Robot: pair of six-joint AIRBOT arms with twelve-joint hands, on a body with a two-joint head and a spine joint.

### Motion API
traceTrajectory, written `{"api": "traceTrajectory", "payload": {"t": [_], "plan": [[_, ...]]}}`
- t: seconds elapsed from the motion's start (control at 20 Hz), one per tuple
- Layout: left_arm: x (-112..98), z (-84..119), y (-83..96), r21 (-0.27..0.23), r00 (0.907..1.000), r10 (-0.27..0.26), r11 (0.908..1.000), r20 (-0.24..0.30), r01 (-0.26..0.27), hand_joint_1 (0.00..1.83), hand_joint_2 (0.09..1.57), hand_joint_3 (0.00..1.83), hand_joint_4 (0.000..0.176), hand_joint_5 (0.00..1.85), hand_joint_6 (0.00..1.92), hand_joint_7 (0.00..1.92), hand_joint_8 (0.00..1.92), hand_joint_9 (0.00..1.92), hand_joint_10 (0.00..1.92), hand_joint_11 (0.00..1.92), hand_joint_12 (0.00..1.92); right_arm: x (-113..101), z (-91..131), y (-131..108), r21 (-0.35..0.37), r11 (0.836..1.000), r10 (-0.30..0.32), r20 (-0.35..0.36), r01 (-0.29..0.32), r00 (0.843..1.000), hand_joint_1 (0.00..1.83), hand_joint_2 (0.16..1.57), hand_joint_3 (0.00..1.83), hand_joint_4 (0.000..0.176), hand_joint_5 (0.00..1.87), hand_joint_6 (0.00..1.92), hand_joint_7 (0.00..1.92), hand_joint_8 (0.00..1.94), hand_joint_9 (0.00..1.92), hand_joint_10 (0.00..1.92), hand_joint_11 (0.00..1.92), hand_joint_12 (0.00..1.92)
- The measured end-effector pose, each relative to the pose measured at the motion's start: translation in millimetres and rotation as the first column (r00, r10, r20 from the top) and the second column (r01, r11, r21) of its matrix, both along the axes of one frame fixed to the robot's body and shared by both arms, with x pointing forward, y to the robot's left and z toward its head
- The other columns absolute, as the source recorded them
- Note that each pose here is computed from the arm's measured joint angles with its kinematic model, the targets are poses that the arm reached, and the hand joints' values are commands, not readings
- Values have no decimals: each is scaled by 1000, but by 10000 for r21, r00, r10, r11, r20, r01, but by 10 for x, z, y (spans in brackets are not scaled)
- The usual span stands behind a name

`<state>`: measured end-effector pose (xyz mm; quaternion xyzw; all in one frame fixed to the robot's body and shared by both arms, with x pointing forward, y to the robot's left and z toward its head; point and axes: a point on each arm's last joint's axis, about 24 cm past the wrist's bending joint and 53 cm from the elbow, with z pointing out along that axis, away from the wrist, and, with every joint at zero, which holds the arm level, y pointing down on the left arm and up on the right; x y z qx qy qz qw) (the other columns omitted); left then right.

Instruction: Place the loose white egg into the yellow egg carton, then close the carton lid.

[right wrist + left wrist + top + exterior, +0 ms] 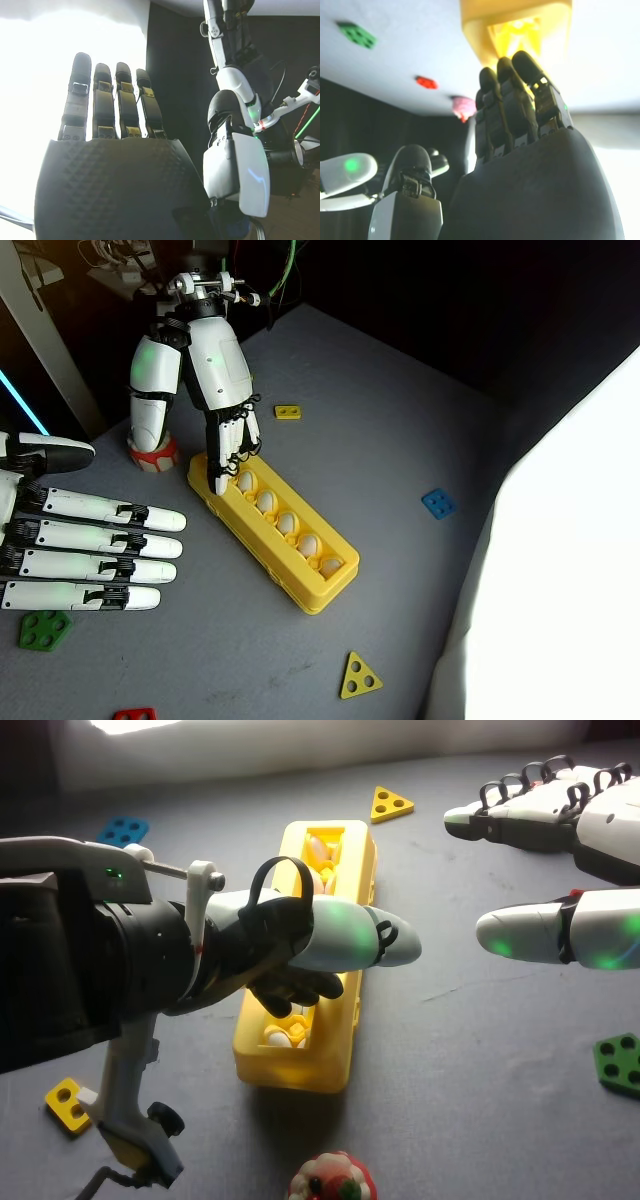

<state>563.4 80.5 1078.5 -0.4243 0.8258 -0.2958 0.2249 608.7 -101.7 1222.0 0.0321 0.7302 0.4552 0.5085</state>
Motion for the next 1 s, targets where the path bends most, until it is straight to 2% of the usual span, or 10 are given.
{"api": "traceTrajectory", "payload": {"t": [0.15,0.25,0.4,0.45,0.65,0.7,0.8,0.9,0.95,1.0], "plan": [[7,5,-5,55,9999,-89,9999,116,88,92,1243,0,5,315,6,460,3,428,8,0,1280,0,0,0,-3,10000,0,2,0,10000,121,1205,0,0,168,0,152,0,115,3,0,652],[22,29,-13,166,9993,-258,9995,253,254,93,1249,3,0,317,5,458,1,417,2,0,1269,0,0,0,-3,10000,0,2,0,10000,135,1199,0,0,207,12,218,8,175,27,0,890],[81,136,-59,359,9953,-745,9967,626,724,143,1235,0,3,322,8,457,5,423,4,0,1255,0,0,0,-5,10000,2,5,-2,10000,107,1207,3,0,196,7,192,3,168,24,0,897],[93,157,-64,453,9935,-866,9955,733,834,100,1239,0,12,304,3,448,1,419,2,0,1215,0,0,0,-3,10000,0,2,0,10000,107,1207,2,0,197,7,208,9,174,27,0,899],[168,264,-34,1237,9773,-1707,9801,1253,1554,139,1234,0,3,319,8,473,8,433,7,0,1258,0,0,0,-3,10000,0,2,0,10000,109,1202,0,0,187,2,206,7,175,27,0,900],[209,301,32,1515,9733,-1830,9751,1384,1618,129,1234,0,11,324,8,474,7,443,11,0,1300,0,1,0,-3,10000,1,8,-1,10000,128,1200,0,0,198,6,230,9,197,35,0,930],[343,435,188,1994,9664,-1856,9685,1777,1494,119,1248,4,8,302,4,450,3,426,3,0,1263,0,-1,-2,-7,10000,-3,1,3,10000,139,1204,0,0,212,10,238,7,187,30,0,870],[545,630,359,2537,9538,-1890,9588,2337,1278,88,1245,2,7,319,10,468,10,447,11,0,1282,0,-1,0,-3,10000,0,3,0,10000,100,1211,2,0,239,18,255,6,212,39,0,848],[637,746,401,2806,9429,-2047,9512,2626,1284,95,1247,2,0,342,17,527,31,478,24,0,1277,0,-1,0,-6,10000,1,5,-1,10000,94,1210,1,0,339,51,416,32,342,107,0,989],[731,850,452,3104,9315,-2212,9420,2889,1275,97,1247,2,0,347,19,540,36,484,26,0,1276,0,-1,-1,-1,10000,-2,0,2,10000,95,1209,0,0,362,56,454,31,368,126,0,1046]]}}
